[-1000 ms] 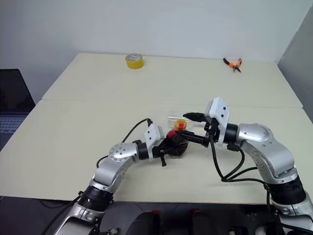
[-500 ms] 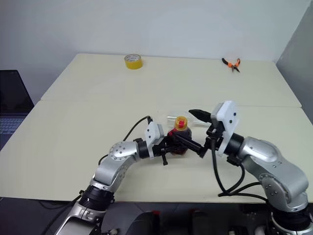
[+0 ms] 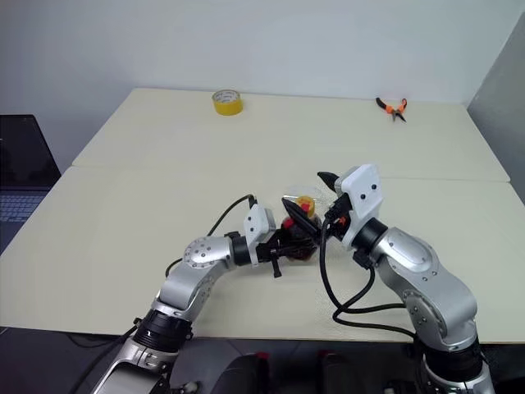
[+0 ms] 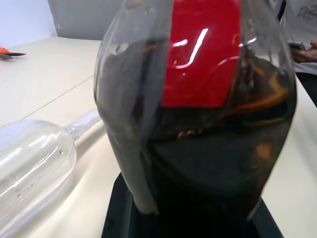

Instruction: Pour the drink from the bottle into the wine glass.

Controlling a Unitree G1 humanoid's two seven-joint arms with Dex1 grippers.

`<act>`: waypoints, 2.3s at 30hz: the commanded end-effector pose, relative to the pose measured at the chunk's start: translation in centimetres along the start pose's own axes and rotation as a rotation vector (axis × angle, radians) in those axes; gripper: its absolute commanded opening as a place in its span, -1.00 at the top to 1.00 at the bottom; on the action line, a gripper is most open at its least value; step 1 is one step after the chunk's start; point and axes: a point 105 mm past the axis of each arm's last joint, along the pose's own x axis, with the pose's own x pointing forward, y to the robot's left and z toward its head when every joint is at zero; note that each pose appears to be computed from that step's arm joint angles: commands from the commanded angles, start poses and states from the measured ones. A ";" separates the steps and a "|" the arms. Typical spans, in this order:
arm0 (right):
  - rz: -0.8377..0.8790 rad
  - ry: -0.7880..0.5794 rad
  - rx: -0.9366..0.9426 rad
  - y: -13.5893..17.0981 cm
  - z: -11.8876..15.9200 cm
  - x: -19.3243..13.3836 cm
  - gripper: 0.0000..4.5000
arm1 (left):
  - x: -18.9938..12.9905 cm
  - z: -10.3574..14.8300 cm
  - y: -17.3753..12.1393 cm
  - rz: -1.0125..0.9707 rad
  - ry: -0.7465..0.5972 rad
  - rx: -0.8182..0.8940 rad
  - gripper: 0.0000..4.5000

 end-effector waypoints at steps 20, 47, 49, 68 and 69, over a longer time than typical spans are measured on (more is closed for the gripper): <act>0.151 0.059 0.056 1.3 0.9 -4.5 -1.00 | 0.1 1.5 0.1 0.001 -0.052 0.050 0.72; -0.017 0.061 -0.015 -2.0 0.6 -4.6 -1.00 | 0.1 1.5 0.0 -0.006 -0.048 0.053 0.72; -0.023 0.065 -0.009 -2.3 0.7 -4.9 -1.00 | 0.1 1.6 0.0 -0.007 -0.048 0.053 0.72; 0.073 0.040 -0.006 0.5 1.3 -1.3 -1.00 | 0.3 1.5 -0.1 -0.016 -0.048 0.052 0.72; 0.069 0.043 -0.011 0.4 1.2 -1.2 -1.00 | 0.3 1.5 -0.1 -0.016 -0.048 0.052 0.72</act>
